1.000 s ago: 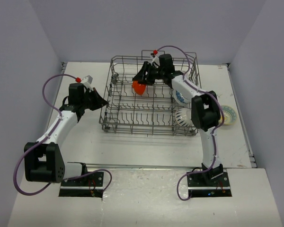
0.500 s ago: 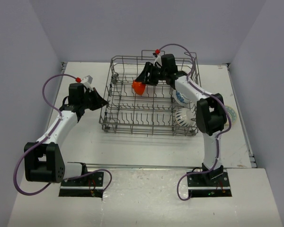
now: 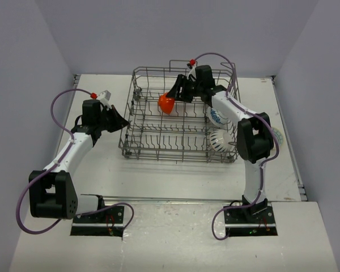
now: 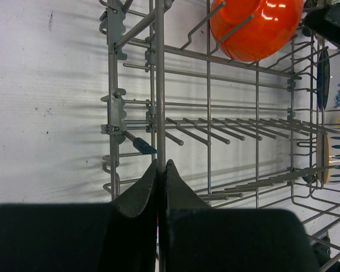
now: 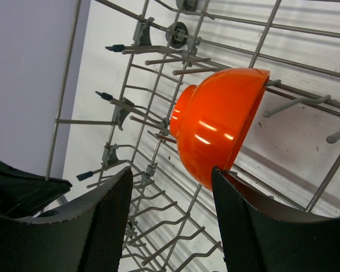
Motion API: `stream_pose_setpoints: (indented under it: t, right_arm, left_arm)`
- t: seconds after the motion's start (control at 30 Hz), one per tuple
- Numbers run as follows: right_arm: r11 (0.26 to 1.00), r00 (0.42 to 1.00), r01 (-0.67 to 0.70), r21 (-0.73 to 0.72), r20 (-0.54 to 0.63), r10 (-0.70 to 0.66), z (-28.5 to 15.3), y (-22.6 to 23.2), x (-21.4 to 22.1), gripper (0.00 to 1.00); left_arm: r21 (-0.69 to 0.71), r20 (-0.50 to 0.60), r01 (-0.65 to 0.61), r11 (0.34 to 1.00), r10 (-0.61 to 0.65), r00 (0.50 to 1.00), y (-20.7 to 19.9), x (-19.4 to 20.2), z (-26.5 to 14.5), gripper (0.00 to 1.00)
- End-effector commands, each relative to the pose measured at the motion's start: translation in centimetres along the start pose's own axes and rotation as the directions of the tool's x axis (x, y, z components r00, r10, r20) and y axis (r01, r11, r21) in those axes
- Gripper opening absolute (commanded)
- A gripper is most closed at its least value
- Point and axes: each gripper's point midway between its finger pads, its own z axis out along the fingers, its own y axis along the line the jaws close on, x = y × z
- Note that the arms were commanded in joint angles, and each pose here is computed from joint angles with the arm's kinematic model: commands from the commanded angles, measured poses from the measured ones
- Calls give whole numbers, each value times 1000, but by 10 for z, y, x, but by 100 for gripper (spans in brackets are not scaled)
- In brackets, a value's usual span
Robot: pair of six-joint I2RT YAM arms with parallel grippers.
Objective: Unload the bowls from the dish rack
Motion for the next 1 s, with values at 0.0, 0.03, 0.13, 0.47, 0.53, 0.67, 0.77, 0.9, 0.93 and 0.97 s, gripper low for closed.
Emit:
stream_pose_setpoints:
  t: [0.0, 0.03, 0.13, 0.47, 0.53, 0.67, 0.77, 0.9, 0.93, 0.97]
  right_arm:
    - [998, 1000, 8, 58, 10, -8, 7, -19, 3, 59]
    - [998, 1000, 3, 64, 3, -3, 10, -23, 5, 58]
    - [997, 1000, -3, 80, -6, 4, 16, -32, 10, 58]
    - [997, 1000, 3, 77, 3, -4, 18, -35, 10, 58]
    - [996, 1000, 16, 91, 17, -17, 13, -34, 6, 58]
    - [994, 997, 41, 98, 66, -48, -6, -21, -11, 58]
    - [993, 994, 45, 112, 92, -56, -17, -18, -21, 59]
    - [992, 994, 31, 125, 96, -43, -23, -24, -26, 59]
    - [992, 995, 22, 121, 91, -33, -23, -27, -25, 59]
    - [993, 996, 19, 119, 86, -30, -22, -28, -24, 59]
  left_arm:
    - [-34, -17, -21, 999, 21, 1000, 9, 7, 0, 0]
    - [-35, -22, -20, 999, 19, 1000, 9, 9, 0, 0]
    - [-33, -26, -18, 999, 18, 1000, 10, 9, 2, 0]
    - [-40, -30, -21, 999, 19, 999, 12, 11, 2, 0]
    - [-40, -32, -18, 999, 17, 999, 12, 12, 3, 0]
    - [-36, -32, -17, 999, 16, 999, 12, 12, 3, 0]
    - [-37, -35, -18, 999, 17, 999, 12, 13, 3, 0]
    - [-37, -37, -17, 999, 16, 999, 12, 14, 2, 0]
    - [-37, -34, -18, 999, 17, 999, 12, 14, 2, 0]
    - [-39, -34, -18, 999, 17, 999, 13, 14, 2, 0]
